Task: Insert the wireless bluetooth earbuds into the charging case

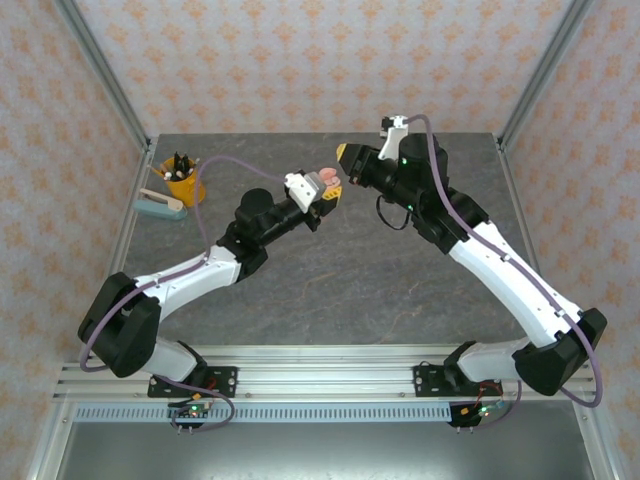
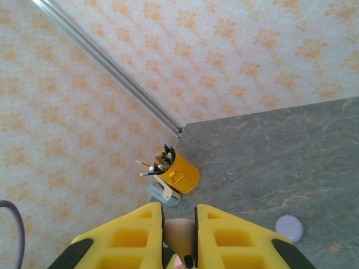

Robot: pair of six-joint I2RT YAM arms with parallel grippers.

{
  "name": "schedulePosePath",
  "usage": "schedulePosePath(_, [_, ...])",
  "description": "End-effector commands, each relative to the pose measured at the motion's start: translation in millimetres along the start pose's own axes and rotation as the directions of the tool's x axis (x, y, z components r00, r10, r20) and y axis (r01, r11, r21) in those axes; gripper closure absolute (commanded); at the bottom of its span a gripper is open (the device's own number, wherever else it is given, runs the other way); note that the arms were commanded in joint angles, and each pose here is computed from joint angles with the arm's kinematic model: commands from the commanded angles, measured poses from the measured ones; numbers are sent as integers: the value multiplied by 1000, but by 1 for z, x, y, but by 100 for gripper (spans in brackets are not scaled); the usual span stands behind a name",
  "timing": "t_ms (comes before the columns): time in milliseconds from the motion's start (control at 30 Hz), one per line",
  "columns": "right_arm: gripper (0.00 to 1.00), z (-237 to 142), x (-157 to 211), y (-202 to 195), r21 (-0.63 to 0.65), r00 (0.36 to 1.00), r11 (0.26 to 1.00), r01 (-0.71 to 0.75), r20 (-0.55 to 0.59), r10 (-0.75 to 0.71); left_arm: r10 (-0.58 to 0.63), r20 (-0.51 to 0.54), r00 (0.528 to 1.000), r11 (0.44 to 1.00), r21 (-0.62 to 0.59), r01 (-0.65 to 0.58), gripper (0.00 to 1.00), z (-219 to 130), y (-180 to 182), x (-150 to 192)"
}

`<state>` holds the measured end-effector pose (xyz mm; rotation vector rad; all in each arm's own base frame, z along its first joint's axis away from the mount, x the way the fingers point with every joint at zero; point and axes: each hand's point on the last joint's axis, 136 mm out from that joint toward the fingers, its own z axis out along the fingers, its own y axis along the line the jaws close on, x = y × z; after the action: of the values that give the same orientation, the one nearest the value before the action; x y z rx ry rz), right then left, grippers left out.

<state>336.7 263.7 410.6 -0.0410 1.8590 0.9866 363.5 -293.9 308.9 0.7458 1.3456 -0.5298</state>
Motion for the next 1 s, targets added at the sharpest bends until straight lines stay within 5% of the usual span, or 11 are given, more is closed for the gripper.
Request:
schedulePosePath(0, [83,-9,-7,23,-100,998,994,43,38,-40,90,94,992,995,-56,-85,100,-5,9,-42])
schedulePosePath(967, [83,11,26,17,-94,998,995,45,-50,-50,79,132,988,996,-47,-74,100,-7,9,-64])
